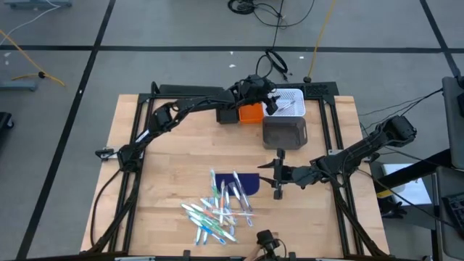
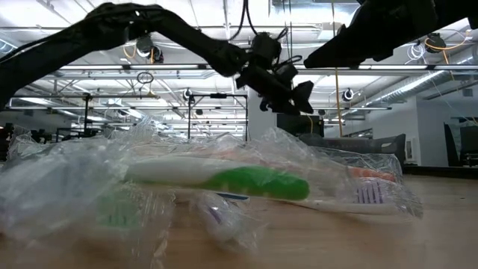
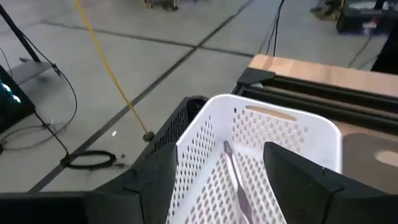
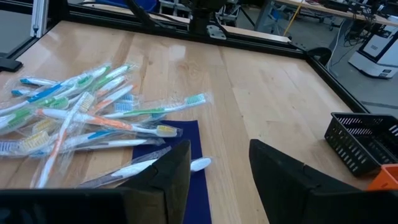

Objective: Pick & Place Toothbrushes
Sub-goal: Put the purple toothbrush into the white bin

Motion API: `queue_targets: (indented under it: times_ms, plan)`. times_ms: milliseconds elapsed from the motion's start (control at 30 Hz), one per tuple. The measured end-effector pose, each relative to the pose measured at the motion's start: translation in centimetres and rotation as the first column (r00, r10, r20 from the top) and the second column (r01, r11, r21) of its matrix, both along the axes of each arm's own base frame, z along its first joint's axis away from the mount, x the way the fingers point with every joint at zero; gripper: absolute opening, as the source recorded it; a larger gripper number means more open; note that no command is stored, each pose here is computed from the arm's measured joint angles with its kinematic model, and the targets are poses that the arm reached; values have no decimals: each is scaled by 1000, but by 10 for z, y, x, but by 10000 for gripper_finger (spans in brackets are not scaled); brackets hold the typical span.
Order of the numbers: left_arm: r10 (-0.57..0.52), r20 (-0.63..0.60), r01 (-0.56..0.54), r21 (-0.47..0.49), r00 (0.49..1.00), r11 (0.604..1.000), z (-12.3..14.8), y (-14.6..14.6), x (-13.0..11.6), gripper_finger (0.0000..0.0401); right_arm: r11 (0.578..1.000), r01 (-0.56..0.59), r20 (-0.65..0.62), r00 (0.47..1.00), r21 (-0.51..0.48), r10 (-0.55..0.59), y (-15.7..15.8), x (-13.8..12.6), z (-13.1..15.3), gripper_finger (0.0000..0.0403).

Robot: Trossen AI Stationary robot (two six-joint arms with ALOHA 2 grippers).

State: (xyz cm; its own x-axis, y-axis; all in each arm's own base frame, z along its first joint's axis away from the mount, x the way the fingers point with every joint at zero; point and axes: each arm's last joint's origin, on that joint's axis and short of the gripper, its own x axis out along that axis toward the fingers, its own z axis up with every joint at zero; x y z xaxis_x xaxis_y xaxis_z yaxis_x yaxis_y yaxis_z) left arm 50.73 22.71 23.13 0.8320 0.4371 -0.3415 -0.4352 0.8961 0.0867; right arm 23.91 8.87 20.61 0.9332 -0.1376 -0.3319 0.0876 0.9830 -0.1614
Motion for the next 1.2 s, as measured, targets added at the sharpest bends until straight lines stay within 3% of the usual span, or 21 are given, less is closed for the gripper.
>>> queue_targets:
  times_ms: [167, 267, 500, 700, 900, 1067, 1200]
  plan:
    - [-28, -144, 22, -43, 989, 999, 33, -14, -22, 243, 1000, 1, -1, 1000, 2, -1, 0, 0, 0, 155]
    - [-59, -300, 27, -107, 952, 994, 45, -28, -40, 244, 1000, 2, -1, 1000, 5, -2, 0, 0, 0, 155]
    - [-197, -627, 36, -260, 754, 965, 54, -79, -77, 244, 1000, 2, -5, 1000, 5, -2, 0, 0, -1, 155]
    - [-304, -714, 110, -306, 631, 946, 53, -133, -78, 244, 1000, 5, -6, 1000, 15, -5, 0, 0, -1, 155]
    - [-383, -759, 196, -330, 526, 923, 37, -184, -76, 243, 1000, 9, -22, 1000, 25, -9, 0, -1, -3, 155]
    - [-445, -799, 304, -341, 405, 890, 5, -223, -79, 243, 999, 17, -42, 999, 35, -15, 0, -2, -5, 155]
    - [-467, -803, 354, -343, 369, 870, -25, -245, -81, 243, 999, 18, -48, 999, 36, -16, 0, -2, -5, 155]
